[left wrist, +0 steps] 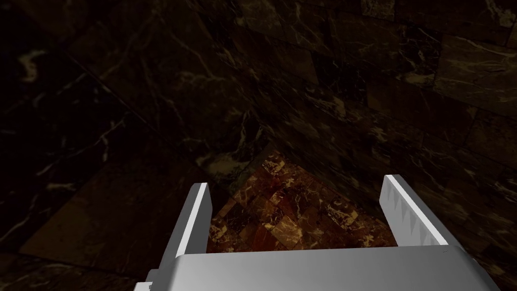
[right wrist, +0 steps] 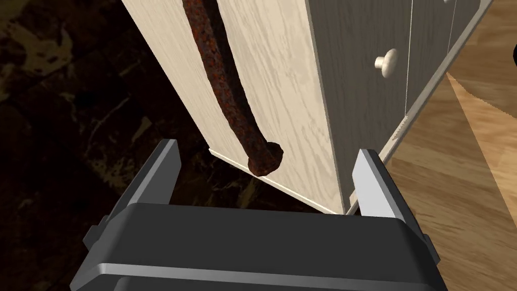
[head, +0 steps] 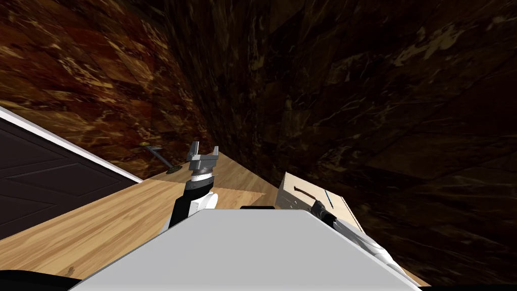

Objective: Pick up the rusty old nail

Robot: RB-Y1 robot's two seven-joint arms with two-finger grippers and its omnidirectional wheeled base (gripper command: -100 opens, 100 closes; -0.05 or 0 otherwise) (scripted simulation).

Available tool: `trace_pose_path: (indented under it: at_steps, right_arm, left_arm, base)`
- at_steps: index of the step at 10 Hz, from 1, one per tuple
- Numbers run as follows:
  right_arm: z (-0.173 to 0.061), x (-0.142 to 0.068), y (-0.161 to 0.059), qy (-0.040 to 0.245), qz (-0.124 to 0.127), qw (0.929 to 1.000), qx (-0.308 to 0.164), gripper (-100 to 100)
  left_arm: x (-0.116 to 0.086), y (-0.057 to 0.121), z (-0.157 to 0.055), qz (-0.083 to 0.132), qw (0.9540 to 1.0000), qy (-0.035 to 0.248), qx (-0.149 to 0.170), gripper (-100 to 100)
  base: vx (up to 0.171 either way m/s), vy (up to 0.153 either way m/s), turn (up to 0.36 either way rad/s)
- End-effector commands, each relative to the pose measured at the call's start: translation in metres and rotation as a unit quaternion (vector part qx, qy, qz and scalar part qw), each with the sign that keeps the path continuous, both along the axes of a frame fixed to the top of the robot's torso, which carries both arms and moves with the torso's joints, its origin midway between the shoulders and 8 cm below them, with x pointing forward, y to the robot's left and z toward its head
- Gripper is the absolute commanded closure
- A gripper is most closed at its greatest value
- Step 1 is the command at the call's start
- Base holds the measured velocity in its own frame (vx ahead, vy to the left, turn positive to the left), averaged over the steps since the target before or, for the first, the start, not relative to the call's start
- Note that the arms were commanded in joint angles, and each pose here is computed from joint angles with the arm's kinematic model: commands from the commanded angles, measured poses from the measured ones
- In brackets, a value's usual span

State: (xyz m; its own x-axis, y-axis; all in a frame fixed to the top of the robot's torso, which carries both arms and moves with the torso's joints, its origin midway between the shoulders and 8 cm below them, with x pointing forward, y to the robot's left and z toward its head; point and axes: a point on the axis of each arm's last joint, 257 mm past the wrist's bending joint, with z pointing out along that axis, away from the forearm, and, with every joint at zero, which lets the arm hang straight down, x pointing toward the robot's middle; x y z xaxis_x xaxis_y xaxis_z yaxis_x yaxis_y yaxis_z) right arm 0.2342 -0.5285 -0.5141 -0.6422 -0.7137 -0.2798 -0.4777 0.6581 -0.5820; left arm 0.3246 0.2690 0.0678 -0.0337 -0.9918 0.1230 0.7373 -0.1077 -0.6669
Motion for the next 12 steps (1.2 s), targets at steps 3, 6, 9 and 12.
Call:
trace_pose_path:
  at_steps: [3, 6, 9, 12]
  right_arm:
    - [-0.010, -0.021, -0.025, 0.046, 0.036, 0.9956, -0.073, -100]
    - [-0.022, -0.037, -0.027, 0.074, 0.058, 0.9903, -0.102, -100]
    - [-0.036, -0.051, -0.017, 0.091, 0.069, 0.9879, -0.104, -100]
    - [-0.048, -0.045, -0.001, 0.091, 0.065, 0.9883, -0.104, -100]
  left_arm:
    - [0.000, 0.000, 0.000, 0.000, 1.0000, 0.000, 0.000, 0]
    - [0.000, 0.000, 0.000, 0.000, 1.0000, 0.000, 0.000, 0]
    - [0.000, 0.000, 0.000, 0.000, 1.0000, 0.000, 0.000, 0]
    - [0.000, 0.000, 0.000, 0.000, 1.0000, 0.000, 0.000, 0]
  base:
    - [0.156, -0.003, 0.058]
    - [0.151, -0.027, 0.044]
    - [0.128, -0.046, 0.046]
    - [-0.004, -0.048, 0.033]
